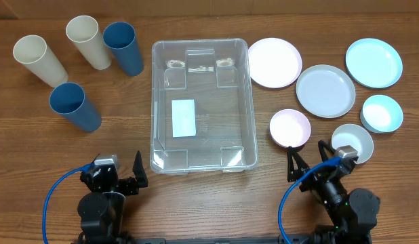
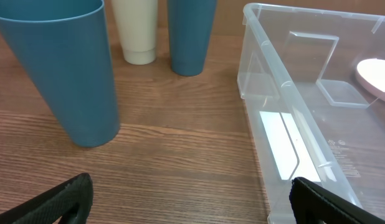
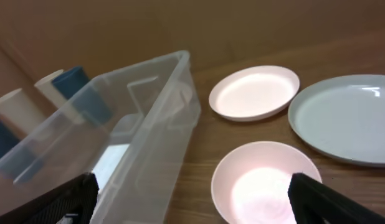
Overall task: Pack container
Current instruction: 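Move the right gripper toward the grey plate on the right, then grasp the rim of the grey plate with the right gripper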
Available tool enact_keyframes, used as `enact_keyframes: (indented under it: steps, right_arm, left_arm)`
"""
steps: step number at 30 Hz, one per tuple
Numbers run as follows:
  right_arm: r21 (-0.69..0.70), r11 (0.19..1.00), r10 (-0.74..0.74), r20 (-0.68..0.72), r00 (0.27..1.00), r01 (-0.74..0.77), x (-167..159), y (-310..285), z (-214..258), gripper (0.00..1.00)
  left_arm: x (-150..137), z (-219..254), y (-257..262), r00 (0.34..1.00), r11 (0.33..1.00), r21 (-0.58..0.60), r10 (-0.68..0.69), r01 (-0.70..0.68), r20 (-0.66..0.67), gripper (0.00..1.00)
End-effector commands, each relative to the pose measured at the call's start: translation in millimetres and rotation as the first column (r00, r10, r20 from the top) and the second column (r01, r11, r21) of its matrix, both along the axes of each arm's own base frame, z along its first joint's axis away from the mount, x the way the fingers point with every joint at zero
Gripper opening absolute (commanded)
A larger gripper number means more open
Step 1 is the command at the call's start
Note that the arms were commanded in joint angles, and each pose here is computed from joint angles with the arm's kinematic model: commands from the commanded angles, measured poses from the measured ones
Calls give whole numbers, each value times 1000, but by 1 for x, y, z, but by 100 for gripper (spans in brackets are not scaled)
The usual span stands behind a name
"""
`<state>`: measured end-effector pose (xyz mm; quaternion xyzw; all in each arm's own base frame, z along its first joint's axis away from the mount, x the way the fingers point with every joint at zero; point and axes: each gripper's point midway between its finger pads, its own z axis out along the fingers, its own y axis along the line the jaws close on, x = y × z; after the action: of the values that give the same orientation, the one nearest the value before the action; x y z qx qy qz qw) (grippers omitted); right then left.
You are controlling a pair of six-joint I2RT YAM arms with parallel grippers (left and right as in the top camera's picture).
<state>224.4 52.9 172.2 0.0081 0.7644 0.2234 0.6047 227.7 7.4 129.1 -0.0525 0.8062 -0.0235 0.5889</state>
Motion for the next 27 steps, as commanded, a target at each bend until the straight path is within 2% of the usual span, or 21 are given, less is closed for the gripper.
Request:
enact_keyframes:
  steps: [1,4,6,9,11,14,17,20,21,23,25,27]
  right_arm:
    - [22,998,50,16,999,-50,-2,9,49,100]
    - [10,997,77,-97,992,-76,16,11,80,100]
    - [-20,995,85,-256,963,-93,36,9,92,100]
    - [-133,985,26,-496,868,-106,70,-8,105,100]
    - [-120,984,25,-634,773,-131,93,-11,111,100]
    - [-90,986,30,-734,679,-142,127,-13,91,100]
    - [-76,986,34,-783,621,-149,140,-14,63,100]
    - [-93,986,17,-774,633,-141,158,-17,53,100]
    - [-132,988,-49,-766,641,-83,166,-27,52,100]
    - [-287,951,-294,-731,615,114,175,-67,50,100]
    - [-410,866,-500,-682,535,287,172,-104,51,100]
    - [-386,836,-543,-681,492,389,171,-119,52,100]
  left_arm:
    - [0,1,0,1000,1000,25,-7,7,9,100]
    - [0,1,0,1000,1000,25,-7,7,9,100]
    - [0,1,0,1000,1000,25,-7,7,9,100]
    - [0,1,0,1000,1000,25,-7,7,9,100]
    - [0,1,0,1000,1000,25,-7,7,9,100]
    - [0,1,0,1000,1000,25,-7,7,9,100]
    - [0,1,0,1000,1000,25,-7,7,9,100]
    - [0,1,0,1000,1000,25,-7,7,9,100]
    - [0,1,0,1000,1000,24,-7,7,9,100]
    - [0,1,0,1000,1000,24,-7,7,9,100]
    - [0,1,0,1000,1000,25,-7,7,9,100]
    - [0,1,0,1000,1000,25,-7,7,9,100]
